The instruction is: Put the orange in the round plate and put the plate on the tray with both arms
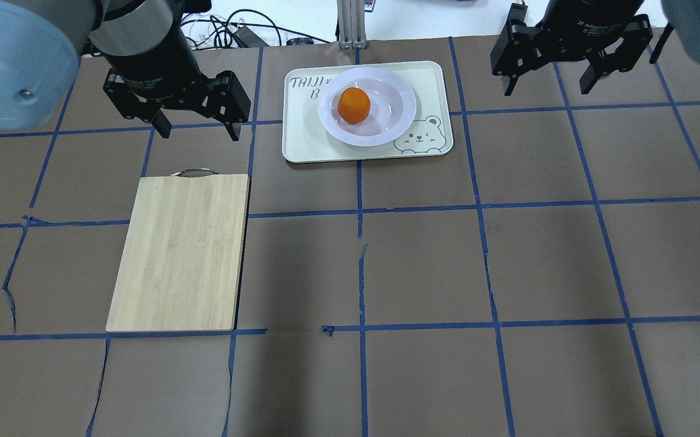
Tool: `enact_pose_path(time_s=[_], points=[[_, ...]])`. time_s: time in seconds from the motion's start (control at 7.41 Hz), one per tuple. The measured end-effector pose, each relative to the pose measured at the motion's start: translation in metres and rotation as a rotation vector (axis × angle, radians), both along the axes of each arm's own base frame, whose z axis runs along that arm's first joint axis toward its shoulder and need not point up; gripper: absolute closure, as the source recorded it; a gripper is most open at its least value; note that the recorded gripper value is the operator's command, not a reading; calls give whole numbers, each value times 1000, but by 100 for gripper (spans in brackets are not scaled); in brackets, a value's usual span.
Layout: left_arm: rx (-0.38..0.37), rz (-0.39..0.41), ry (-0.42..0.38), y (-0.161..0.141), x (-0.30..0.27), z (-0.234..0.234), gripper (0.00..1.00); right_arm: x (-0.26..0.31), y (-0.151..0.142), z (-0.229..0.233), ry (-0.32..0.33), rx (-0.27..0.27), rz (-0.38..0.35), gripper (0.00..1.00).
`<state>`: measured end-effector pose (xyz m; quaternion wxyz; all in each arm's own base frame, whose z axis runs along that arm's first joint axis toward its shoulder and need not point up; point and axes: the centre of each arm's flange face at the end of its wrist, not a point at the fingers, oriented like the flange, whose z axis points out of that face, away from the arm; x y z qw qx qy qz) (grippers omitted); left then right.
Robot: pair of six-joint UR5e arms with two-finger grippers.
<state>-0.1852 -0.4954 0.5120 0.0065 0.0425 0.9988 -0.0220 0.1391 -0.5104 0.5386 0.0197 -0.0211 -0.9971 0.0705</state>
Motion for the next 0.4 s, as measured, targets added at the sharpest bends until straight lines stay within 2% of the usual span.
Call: enact_pose_path(time_s=[0.4], points=[[0, 0, 0, 0, 0, 0, 0, 0, 1, -1, 7, 1, 6, 0]])
